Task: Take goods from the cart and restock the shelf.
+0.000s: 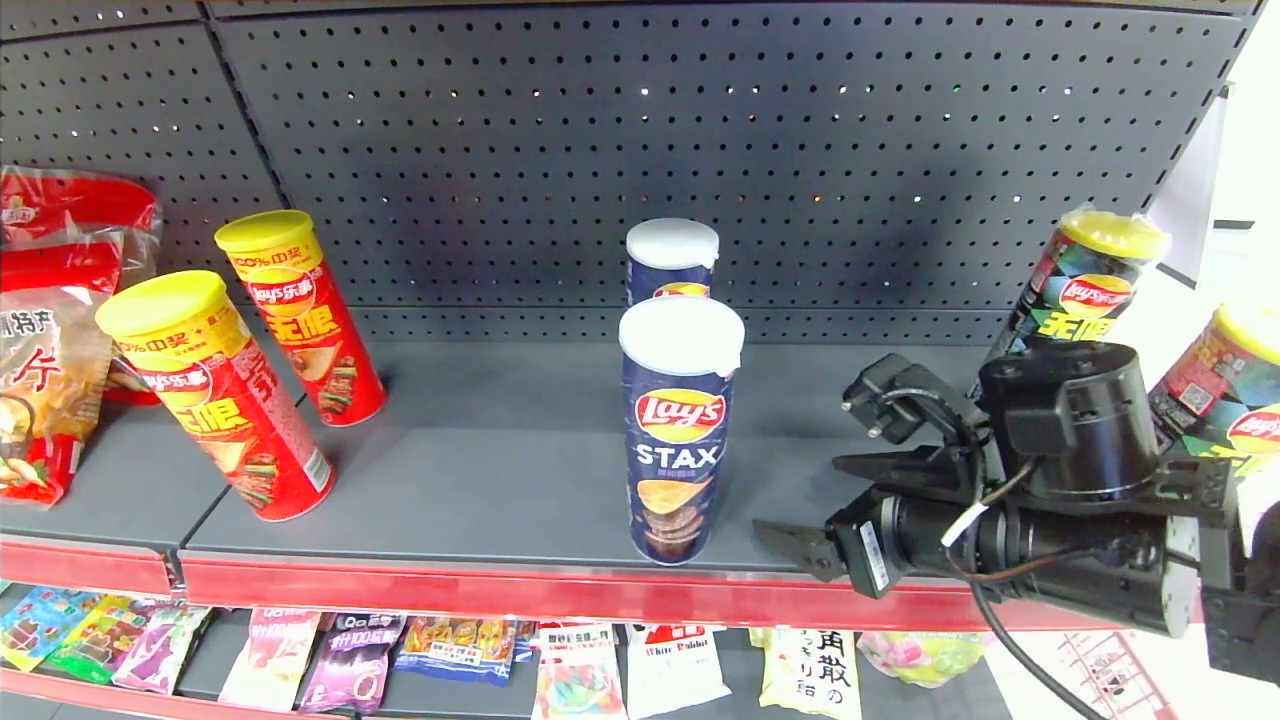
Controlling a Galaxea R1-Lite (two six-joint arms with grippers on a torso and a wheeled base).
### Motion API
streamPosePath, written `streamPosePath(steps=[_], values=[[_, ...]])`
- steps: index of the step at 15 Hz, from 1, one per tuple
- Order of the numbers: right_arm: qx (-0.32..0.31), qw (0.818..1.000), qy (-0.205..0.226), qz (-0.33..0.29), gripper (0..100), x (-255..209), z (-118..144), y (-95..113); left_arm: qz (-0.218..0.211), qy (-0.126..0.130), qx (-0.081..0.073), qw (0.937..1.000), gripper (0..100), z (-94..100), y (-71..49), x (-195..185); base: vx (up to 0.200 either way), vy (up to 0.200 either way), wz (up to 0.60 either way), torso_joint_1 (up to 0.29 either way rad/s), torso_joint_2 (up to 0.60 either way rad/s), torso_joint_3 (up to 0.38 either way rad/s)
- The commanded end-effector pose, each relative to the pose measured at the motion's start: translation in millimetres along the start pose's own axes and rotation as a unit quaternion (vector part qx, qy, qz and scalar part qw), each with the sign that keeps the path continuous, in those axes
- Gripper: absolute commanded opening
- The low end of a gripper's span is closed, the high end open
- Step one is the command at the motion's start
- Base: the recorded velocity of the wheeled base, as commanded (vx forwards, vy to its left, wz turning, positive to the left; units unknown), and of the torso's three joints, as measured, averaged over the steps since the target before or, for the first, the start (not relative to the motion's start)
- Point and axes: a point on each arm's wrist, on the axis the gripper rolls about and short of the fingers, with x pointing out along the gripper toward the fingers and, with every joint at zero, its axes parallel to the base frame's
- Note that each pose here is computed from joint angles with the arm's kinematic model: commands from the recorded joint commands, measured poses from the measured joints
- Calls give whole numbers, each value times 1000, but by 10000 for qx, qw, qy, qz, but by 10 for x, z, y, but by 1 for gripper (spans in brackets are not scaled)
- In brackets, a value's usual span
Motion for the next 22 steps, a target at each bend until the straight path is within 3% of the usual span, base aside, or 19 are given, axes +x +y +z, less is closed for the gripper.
streamPosePath(steps=[1, 22], values=[[-13, 10000, 88, 27, 100, 106, 4, 23, 1, 2, 1, 10000, 100, -2, 0, 0, 0, 0, 0, 0, 0, 0], [-49, 9998, 54, 177, 100, 305, 116, 193, 1, -6, 1, 10000, 100, 2, 0, -1, 0, 0, 0, 0, 0, 0]])
